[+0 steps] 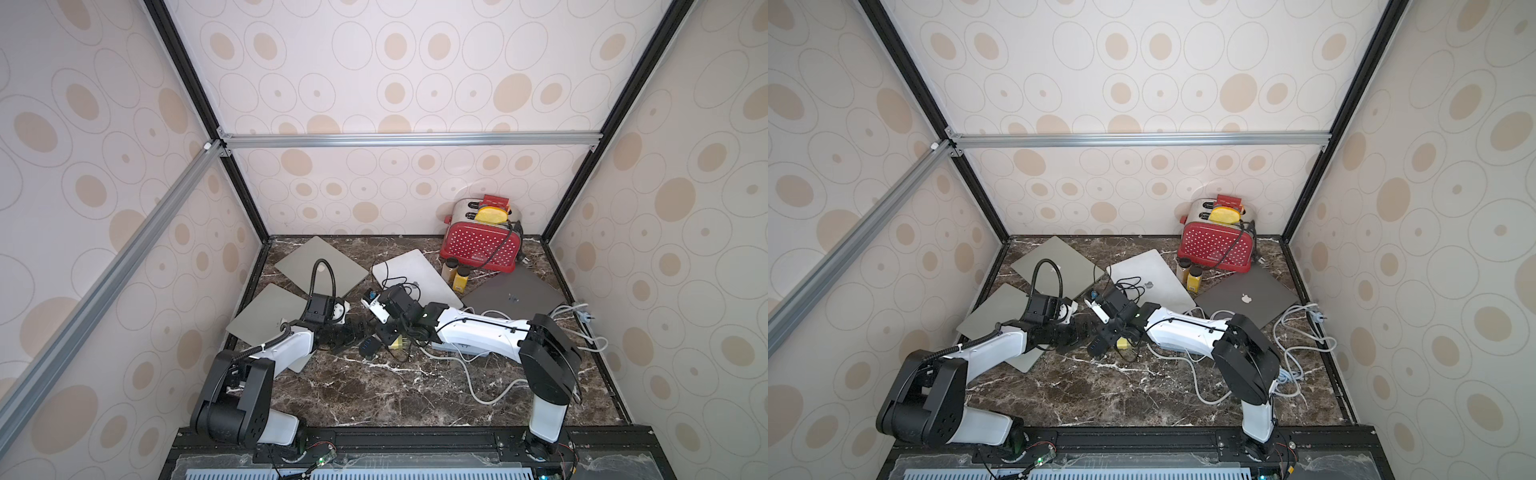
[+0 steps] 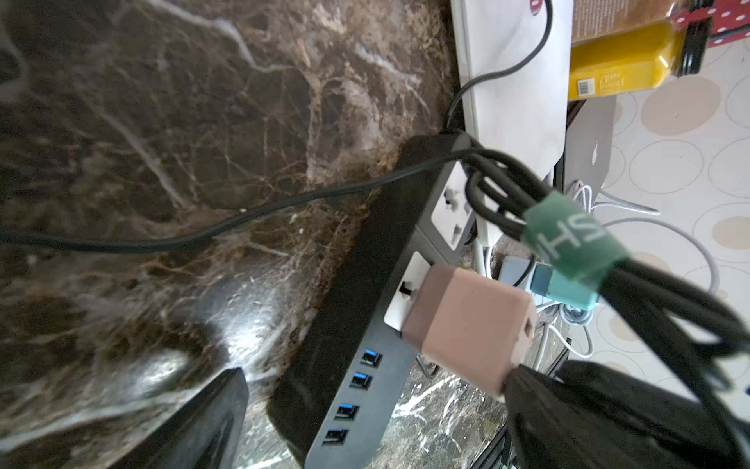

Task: Unplug the laptop charger
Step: Remove the charging cable from the plug.

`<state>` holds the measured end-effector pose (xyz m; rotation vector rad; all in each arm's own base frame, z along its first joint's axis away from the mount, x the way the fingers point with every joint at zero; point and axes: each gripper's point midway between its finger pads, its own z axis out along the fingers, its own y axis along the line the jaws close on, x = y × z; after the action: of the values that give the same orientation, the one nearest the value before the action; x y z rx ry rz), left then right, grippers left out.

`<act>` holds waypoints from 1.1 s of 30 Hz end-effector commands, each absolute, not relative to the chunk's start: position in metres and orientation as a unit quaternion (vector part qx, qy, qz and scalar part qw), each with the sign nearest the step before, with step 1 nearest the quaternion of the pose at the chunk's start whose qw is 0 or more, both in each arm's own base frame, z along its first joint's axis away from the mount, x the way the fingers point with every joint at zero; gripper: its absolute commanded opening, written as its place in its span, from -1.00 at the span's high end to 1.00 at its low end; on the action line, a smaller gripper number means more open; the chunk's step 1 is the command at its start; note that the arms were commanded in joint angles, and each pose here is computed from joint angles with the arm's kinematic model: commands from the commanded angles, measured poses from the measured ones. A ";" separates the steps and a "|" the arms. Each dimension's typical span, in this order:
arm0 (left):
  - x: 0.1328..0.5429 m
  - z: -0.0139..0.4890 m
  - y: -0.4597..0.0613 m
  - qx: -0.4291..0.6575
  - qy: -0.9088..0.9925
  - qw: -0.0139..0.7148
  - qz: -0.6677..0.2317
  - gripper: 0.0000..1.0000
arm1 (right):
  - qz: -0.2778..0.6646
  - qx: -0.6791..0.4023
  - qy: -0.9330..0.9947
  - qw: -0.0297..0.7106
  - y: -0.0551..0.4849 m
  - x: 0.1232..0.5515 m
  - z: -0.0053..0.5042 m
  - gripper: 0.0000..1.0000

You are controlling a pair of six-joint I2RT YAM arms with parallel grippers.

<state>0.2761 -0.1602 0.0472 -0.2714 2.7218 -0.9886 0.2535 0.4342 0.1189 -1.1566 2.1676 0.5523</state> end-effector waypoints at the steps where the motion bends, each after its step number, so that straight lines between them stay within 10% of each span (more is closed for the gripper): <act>1: 0.200 -0.022 -0.122 -0.125 0.973 -0.017 -0.194 -0.98 | 0.291 -0.400 0.795 0.350 0.450 0.264 0.171 1.00; 15: 0.198 -0.028 -0.121 -0.127 0.973 -0.025 -0.190 -0.98 | 0.139 -0.467 0.785 0.384 0.455 0.260 0.182 1.00; 33: 0.198 -0.028 -0.121 -0.126 0.973 -0.023 -0.190 -0.98 | 0.281 -0.390 0.795 0.370 0.454 0.274 0.217 1.00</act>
<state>0.2727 -0.1663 0.0450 -0.2531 2.7337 -1.0251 0.2531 0.4298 0.1213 -1.1917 2.2704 0.4854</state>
